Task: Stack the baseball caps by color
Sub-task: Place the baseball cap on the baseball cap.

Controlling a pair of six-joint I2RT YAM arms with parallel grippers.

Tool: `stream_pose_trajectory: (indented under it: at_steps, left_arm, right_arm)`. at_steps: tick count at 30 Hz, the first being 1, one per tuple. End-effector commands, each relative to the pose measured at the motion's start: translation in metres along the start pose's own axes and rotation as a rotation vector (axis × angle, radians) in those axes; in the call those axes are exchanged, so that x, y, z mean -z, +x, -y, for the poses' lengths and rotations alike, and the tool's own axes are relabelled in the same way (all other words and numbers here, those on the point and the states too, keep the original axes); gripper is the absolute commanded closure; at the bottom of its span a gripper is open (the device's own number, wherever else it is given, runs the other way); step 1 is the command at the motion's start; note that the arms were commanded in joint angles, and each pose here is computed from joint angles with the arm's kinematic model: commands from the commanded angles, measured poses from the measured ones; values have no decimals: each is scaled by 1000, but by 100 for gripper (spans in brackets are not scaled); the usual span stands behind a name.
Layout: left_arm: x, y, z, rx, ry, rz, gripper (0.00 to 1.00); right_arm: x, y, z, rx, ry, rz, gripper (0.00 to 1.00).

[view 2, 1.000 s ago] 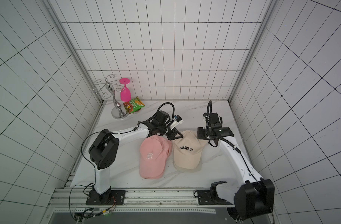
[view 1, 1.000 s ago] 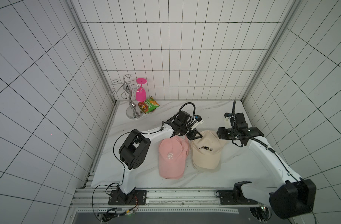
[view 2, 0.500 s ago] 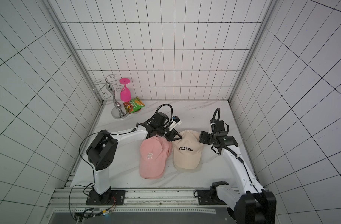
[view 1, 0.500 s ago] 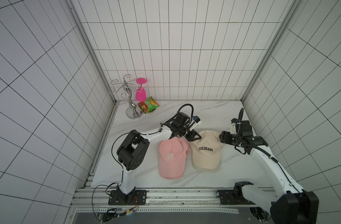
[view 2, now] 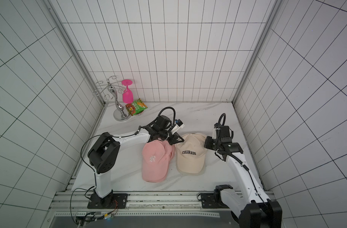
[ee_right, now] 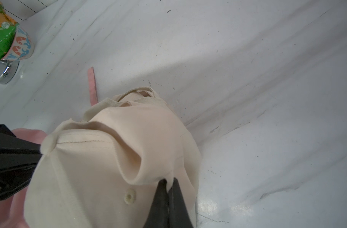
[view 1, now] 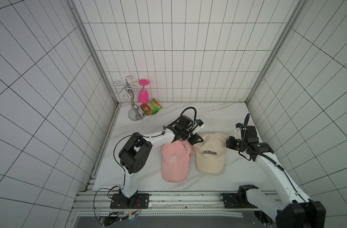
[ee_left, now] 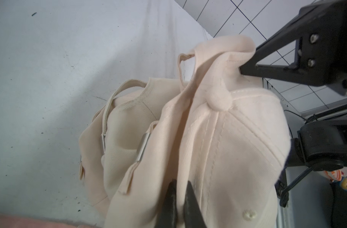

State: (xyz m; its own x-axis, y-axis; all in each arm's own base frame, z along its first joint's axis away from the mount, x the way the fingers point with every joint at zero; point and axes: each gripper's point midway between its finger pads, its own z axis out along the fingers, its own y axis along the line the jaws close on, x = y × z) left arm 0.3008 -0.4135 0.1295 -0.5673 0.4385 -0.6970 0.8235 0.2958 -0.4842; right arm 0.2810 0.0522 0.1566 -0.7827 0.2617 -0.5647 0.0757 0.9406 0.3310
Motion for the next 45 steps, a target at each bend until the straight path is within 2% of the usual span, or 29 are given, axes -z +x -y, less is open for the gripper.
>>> stream_pose_trajectory:
  at_steps: [1, 9, 14, 17, 24, 27, 31, 34, 36, 38, 42, 45]
  left_arm:
    - [13, -9, 21, -26, 39, 26, 99]
    - [11, -3, 30, -57, 47, 0, 100]
    - [2, 7, 19, -41, 16, -23, 100]
    - [-3, 15, 9, -14, -18, -39, 100]
    - [-7, 19, 2, -12, -58, -37, 92]
    - [-3, 13, 4, -24, -71, -20, 87]
    - [7, 6, 11, -61, -73, 16, 73]
    - [20, -4, 20, -94, -81, 61, 48]
    - [32, -12, 26, -110, -101, 95, 26]
    - [46, -22, 32, -122, -121, 136, 13]
    - [89, -50, 47, -93, -137, 294, 4]
    - [131, -63, 43, -25, -220, 429, 2]
  right_arm:
    - [7, 16, 3, -36, 0, -33, 100]
    - [4, 39, 28, -75, 95, -43, 100]
    - [-12, 42, 44, -95, 157, -6, 100]
    - [-24, 39, 41, -94, 127, 7, 99]
    - [-35, 32, 30, -108, 75, -13, 80]
    - [-27, 25, 28, -117, 71, 8, 63]
    - [-7, 11, 25, -123, 81, 73, 49]
    - [12, -5, 24, -128, 94, 139, 41]
    - [25, -17, 26, -140, 120, 190, 37]
    - [36, -29, 29, -141, 154, 242, 31]
    - [50, -50, 54, -165, 295, 341, 19]
    - [51, -60, 75, -209, 374, 378, 16]
